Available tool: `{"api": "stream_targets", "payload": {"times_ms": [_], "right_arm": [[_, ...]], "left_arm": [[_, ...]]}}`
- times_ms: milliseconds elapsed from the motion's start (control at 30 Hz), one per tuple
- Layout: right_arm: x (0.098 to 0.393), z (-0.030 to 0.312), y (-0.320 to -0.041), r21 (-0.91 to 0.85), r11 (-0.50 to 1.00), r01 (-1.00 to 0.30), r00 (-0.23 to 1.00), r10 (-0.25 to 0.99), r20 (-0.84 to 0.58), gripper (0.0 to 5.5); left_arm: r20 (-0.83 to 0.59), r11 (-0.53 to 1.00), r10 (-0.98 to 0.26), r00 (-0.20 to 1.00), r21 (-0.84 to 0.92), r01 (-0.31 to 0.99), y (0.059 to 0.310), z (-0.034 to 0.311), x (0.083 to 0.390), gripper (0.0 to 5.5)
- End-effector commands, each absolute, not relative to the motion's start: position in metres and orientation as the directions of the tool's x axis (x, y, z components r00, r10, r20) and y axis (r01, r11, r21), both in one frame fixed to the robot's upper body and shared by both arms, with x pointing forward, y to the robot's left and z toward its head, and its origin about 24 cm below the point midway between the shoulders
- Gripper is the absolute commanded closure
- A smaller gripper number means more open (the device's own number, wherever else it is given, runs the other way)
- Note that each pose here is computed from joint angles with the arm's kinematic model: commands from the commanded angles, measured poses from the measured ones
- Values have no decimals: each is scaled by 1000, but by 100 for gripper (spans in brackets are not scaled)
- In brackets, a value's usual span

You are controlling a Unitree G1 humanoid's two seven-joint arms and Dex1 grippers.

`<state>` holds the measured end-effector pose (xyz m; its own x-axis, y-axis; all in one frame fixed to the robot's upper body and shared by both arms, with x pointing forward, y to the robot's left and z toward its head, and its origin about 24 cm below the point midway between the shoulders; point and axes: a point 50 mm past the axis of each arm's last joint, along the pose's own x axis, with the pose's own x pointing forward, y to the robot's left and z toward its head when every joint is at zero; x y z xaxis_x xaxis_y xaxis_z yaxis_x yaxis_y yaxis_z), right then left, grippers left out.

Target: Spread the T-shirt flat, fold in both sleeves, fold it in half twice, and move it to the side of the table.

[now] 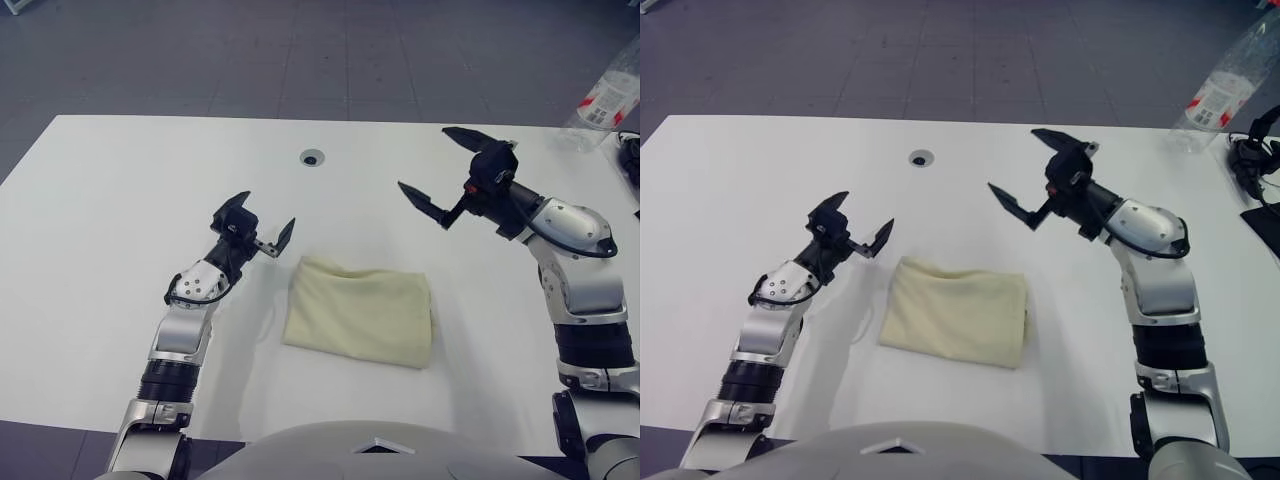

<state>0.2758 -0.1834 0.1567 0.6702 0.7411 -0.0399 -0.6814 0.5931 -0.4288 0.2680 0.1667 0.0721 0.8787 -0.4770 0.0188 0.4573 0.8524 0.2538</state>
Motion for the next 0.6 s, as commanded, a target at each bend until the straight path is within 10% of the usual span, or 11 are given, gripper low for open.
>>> {"api": "stream_targets", "payload": {"times_ms": [33,300,600], "right_arm": [[255,127,-173,-438,484,-758,607,769,-201,11],[233,53,-188,-476,288,-831,541,619,-570,11],[221,31,-195,-510,191,-838,526,532,-664,11]], "left_arm": [[96,769,-623,777,261,584,146,91,263,10],[-2,582,-794,608,286,761,115,82,254,10],[-141,410,-878,457,269,871,93,62,242,10]]}}
